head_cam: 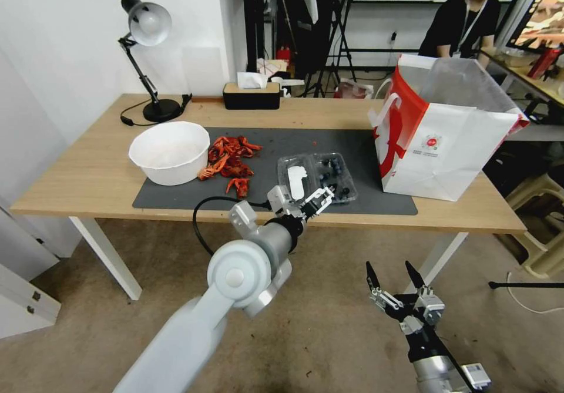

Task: Close the takeout container lid, then place the container into the takeout bag.

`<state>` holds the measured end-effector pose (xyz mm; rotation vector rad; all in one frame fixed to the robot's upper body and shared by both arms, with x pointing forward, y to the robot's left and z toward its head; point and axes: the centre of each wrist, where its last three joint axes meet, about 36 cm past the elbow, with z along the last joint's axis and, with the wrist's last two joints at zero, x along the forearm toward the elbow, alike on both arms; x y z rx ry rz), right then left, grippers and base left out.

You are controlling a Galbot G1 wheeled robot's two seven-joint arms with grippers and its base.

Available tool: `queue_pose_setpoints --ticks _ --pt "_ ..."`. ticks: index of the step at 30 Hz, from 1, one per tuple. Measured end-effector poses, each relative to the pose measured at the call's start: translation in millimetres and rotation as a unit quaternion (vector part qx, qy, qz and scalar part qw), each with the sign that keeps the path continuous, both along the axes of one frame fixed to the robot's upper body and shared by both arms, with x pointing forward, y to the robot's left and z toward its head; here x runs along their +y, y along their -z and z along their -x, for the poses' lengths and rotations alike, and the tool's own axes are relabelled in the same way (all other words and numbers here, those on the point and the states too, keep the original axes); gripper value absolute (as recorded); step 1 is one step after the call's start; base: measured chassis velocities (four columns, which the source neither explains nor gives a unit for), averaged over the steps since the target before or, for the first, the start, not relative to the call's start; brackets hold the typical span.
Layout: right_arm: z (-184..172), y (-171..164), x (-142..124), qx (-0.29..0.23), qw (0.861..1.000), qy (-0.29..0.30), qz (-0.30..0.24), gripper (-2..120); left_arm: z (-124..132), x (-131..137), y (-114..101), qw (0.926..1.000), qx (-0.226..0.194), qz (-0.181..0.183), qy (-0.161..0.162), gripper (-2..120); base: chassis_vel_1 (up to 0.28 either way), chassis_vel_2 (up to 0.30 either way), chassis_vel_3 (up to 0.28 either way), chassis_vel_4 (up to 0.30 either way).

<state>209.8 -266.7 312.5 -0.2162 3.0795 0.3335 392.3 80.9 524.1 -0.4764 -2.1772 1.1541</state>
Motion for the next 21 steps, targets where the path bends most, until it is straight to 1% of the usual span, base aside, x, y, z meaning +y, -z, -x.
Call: queue_pose_setpoints --ticks 2,6,7,9,11,15,21 --pt "1 2 0 0.001 1.000 0.003 0.000 100 -6 -4 -5 0.9998 0.016 -0.011 0.001 100 0.000 0.000 0.000 0.000" --pt "1 3 0 0.001 1.000 0.003 0.000 100 -8 -4 -7 0.9997 0.020 -0.011 0.002 100 0.000 0.000 0.000 0.000" --pt "1 5 2 0.002 1.000 0.007 -0.001 100 -14 -7 -16 0.9992 0.037 -0.016 0.005 100 0.000 0.000 0.000 0.000" --pt "1 5 2 0.002 1.000 0.007 0.000 100 -17 -8 -19 0.9989 0.042 -0.019 0.003 100 0.000 0.000 0.000 0.000" --pt "1 7 3 0.002 1.000 0.009 0.000 100 -26 -10 -18 0.9981 0.054 -0.030 -0.003 100 0.000 0.000 0.000 0.000" --pt "1 7 4 0.002 1.000 0.010 0.000 100 -36 -14 -16 0.9972 0.060 -0.043 -0.007 100 0.000 0.000 0.000 0.000" --pt "1 9 4 0.003 1.000 0.013 -0.001 100 -42 -20 -16 0.9969 0.064 -0.045 -0.011 100 0.000 0.000 0.000 0.000"
